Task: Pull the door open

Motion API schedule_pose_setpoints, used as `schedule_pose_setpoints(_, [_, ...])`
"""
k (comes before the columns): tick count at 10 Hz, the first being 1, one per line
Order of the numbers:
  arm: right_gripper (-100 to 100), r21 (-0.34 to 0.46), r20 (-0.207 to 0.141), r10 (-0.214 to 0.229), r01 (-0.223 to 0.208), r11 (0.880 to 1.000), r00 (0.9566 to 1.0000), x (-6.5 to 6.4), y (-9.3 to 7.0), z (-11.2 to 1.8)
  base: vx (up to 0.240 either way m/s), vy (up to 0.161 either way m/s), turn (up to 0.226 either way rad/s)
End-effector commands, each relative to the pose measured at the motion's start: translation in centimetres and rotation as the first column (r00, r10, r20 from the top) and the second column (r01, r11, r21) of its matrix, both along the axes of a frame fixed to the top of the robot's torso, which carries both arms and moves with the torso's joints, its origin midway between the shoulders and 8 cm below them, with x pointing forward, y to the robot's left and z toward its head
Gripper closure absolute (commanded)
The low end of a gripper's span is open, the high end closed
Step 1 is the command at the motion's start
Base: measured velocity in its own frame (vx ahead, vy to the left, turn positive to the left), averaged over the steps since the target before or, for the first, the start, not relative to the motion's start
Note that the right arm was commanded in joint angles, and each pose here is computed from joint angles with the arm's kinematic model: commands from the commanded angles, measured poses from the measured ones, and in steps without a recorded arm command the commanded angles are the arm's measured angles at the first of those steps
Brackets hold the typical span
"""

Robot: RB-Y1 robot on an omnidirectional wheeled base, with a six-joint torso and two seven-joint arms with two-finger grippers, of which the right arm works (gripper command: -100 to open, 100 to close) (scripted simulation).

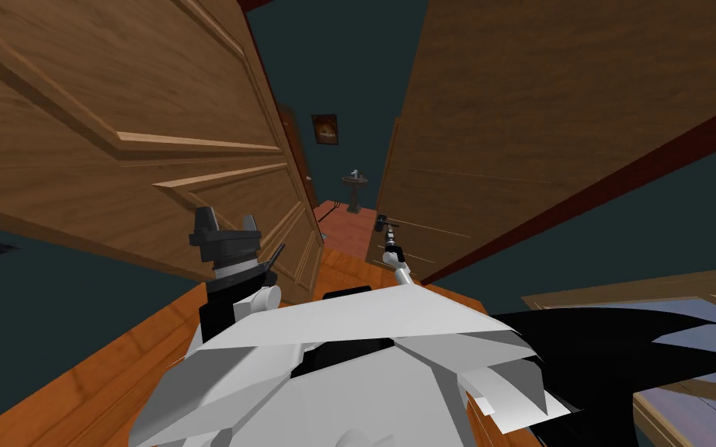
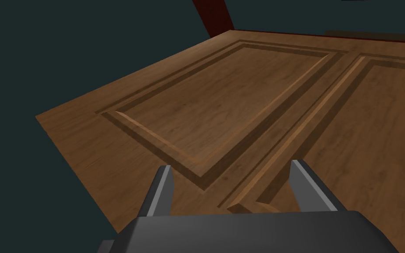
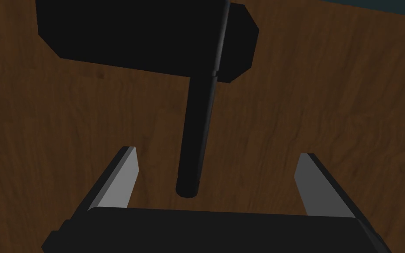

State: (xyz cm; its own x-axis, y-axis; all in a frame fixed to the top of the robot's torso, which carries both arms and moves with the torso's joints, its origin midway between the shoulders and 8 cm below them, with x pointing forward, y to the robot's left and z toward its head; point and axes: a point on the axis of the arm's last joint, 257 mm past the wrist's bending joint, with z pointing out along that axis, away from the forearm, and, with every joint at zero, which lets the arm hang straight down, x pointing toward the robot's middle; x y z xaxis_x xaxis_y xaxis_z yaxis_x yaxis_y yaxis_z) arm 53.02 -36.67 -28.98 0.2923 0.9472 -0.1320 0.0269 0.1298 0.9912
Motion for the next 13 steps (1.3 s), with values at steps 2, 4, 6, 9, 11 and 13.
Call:
schedule_pose_setpoints(2, [-100,0.063,0.015,-0.035,0.034,0.997,0.9993,0.17,0.08,0.01,0.193,0.045,-0.237])
schedule_pose_setpoints(4, [-100,0.092,0.020,-0.048,0.046,0.995,0.9987,0.23,0.35,-0.07,0.247,0.011,-0.152])
schedule_pose_setpoints(6, [-100,0.117,0.023,-0.057,0.054,0.992,0.9981,0.26,0.68,-0.22,0.235,0.014,-0.163])
schedule_pose_setpoints(9, [100,0.109,0.022,-0.054,0.051,0.993,0.9983,0.23,0.55,-0.18,0.019,0.001,0.006])
schedule_pose_setpoints(11, [100,0.109,0.022,-0.054,0.051,0.993,0.9983,0.23,0.55,-0.18,-0.026,0.000,0.007])
schedule_pose_setpoints(13, [100,0.109,0.022,-0.054,0.051,0.993,0.9983,0.23,0.55,-0.18,-0.006,0.002,-0.002])
